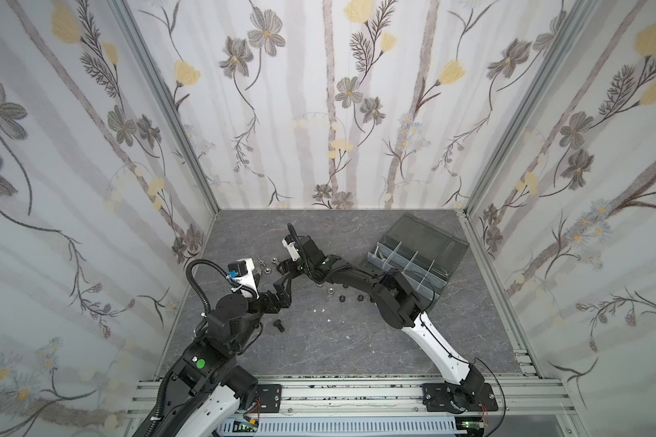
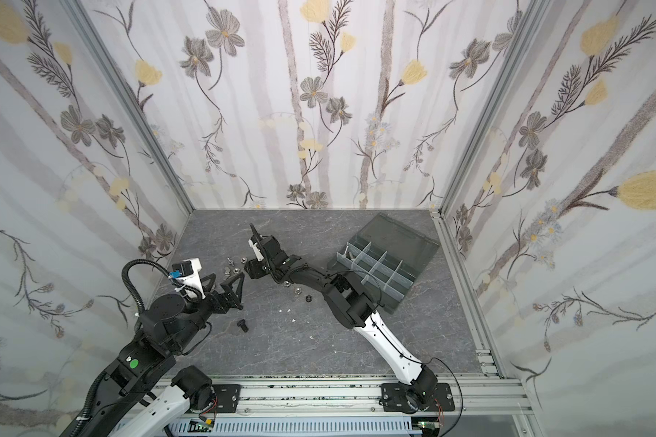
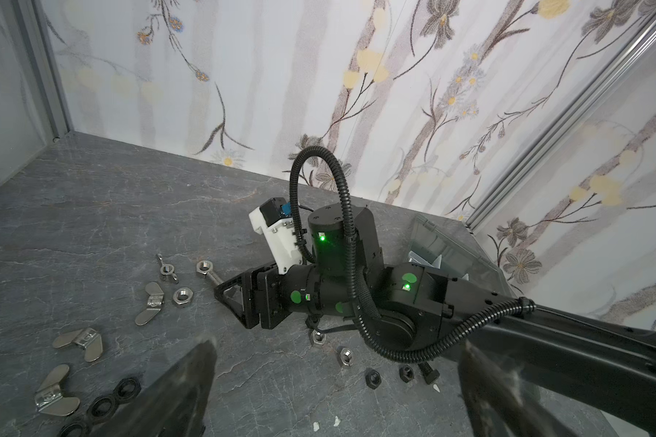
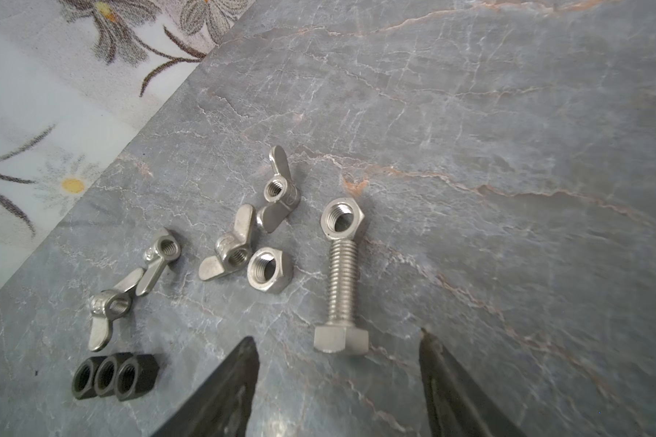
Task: Sort the screws and nuts into containers
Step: 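Reach the right gripper down and close it on a silver hex bolt, then carry the silver bolt with the right gripper over the organizer compartment, then open the right gripper to drop the bolt while the left gripper approaches a black bolt, then grasp the black hex bolt with the left gripper while the right gripper withdraws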
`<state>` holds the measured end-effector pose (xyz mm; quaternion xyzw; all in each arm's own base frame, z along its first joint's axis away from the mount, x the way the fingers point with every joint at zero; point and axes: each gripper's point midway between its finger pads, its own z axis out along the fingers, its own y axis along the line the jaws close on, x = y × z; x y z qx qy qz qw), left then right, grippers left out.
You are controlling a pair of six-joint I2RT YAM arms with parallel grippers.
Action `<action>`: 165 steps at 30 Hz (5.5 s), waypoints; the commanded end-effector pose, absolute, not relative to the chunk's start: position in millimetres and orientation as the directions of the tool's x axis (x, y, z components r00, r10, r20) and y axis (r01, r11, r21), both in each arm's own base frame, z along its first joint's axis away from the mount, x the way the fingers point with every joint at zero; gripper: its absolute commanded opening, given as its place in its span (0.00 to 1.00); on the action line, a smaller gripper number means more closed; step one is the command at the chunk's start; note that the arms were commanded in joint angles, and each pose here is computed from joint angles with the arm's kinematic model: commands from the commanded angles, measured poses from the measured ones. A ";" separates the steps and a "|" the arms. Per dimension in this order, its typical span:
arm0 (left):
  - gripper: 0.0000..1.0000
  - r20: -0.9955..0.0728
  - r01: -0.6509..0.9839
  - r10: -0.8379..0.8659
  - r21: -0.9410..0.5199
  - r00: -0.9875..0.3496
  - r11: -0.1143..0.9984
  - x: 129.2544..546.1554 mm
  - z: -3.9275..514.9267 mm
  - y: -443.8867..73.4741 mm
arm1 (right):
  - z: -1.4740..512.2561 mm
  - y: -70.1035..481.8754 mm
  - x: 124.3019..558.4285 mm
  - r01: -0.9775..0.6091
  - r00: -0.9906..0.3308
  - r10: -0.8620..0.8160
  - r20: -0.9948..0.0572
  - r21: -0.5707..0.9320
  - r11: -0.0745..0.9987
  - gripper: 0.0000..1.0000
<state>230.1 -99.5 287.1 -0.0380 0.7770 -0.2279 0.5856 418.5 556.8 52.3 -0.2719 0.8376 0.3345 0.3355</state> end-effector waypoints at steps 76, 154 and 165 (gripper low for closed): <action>1.00 -0.867 0.063 -0.194 -0.249 -0.458 0.966 262.8 229.5 -94.5 | 160.2 283.3 382.4 -0.395 -0.540 -0.026 -0.841 0.227 0.890 0.15; 0.77 -0.536 -0.333 -0.338 -0.109 -0.774 0.937 280.1 82.8 -56.1 | 233.5 205.2 339.5 -0.458 -0.468 0.235 -0.852 0.461 0.760 0.54; 0.72 -0.467 -0.382 -0.375 -0.083 -0.801 0.920 273.8 33.6 -54.5 | 235.4 218.5 329.5 -0.496 -0.467 0.239 -0.851 0.476 0.726 0.54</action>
